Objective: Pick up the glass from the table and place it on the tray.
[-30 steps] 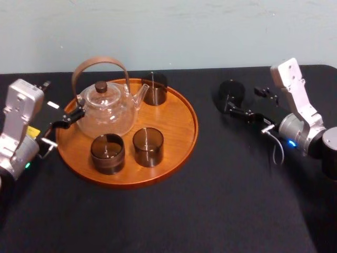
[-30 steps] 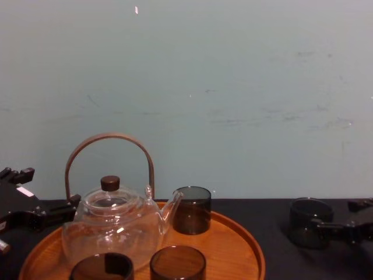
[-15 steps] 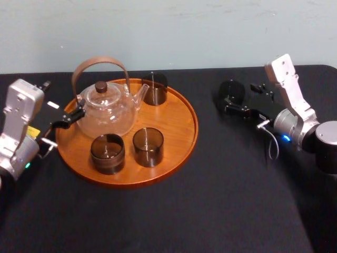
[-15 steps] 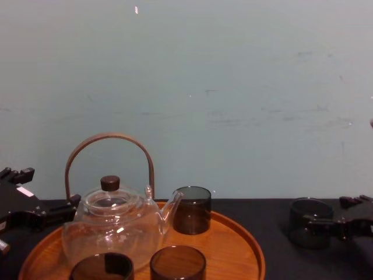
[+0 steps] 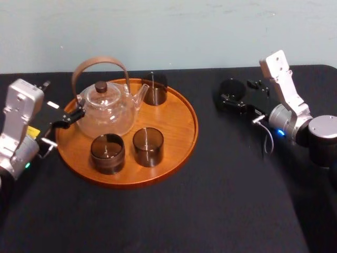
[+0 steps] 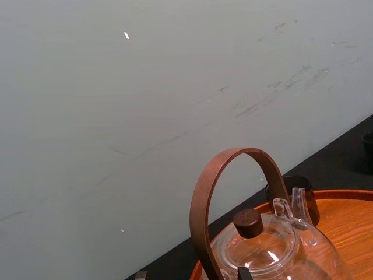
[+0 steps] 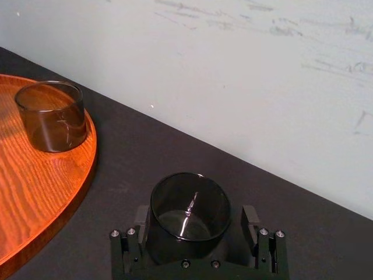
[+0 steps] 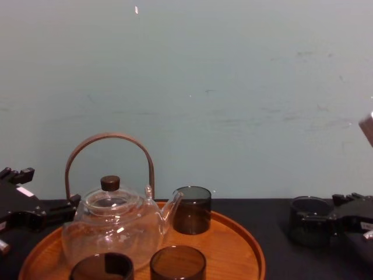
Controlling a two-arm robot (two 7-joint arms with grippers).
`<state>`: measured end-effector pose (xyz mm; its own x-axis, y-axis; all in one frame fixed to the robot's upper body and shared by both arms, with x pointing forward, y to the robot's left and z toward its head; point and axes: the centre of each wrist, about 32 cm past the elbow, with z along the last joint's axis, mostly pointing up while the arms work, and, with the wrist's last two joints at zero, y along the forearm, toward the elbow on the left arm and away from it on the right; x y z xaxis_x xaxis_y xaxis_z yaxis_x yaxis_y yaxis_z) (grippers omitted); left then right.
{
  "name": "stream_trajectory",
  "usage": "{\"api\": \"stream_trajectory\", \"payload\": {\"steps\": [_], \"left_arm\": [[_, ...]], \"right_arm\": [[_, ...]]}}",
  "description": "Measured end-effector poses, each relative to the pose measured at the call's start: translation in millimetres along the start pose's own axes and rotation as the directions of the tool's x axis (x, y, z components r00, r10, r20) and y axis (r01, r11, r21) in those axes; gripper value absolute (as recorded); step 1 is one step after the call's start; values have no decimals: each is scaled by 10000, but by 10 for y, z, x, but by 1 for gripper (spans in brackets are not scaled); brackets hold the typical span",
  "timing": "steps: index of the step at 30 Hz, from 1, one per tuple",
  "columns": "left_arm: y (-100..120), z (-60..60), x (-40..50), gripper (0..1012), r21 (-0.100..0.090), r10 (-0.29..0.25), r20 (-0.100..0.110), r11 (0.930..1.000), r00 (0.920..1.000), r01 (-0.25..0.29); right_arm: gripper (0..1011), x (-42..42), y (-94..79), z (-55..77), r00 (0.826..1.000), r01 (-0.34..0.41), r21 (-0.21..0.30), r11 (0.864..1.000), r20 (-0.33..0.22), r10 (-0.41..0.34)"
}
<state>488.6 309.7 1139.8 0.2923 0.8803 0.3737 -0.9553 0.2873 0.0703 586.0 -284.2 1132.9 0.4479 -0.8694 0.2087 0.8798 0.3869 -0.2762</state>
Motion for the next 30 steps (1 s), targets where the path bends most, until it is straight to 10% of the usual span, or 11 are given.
{"api": "stream_trajectory", "payload": {"steps": [30], "left_arm": [[0, 0, 0, 1009, 0, 0, 1, 10000, 10000, 0]], "right_arm": [[1002, 7, 205, -36, 9988, -112, 120, 9999, -468, 118]]}}
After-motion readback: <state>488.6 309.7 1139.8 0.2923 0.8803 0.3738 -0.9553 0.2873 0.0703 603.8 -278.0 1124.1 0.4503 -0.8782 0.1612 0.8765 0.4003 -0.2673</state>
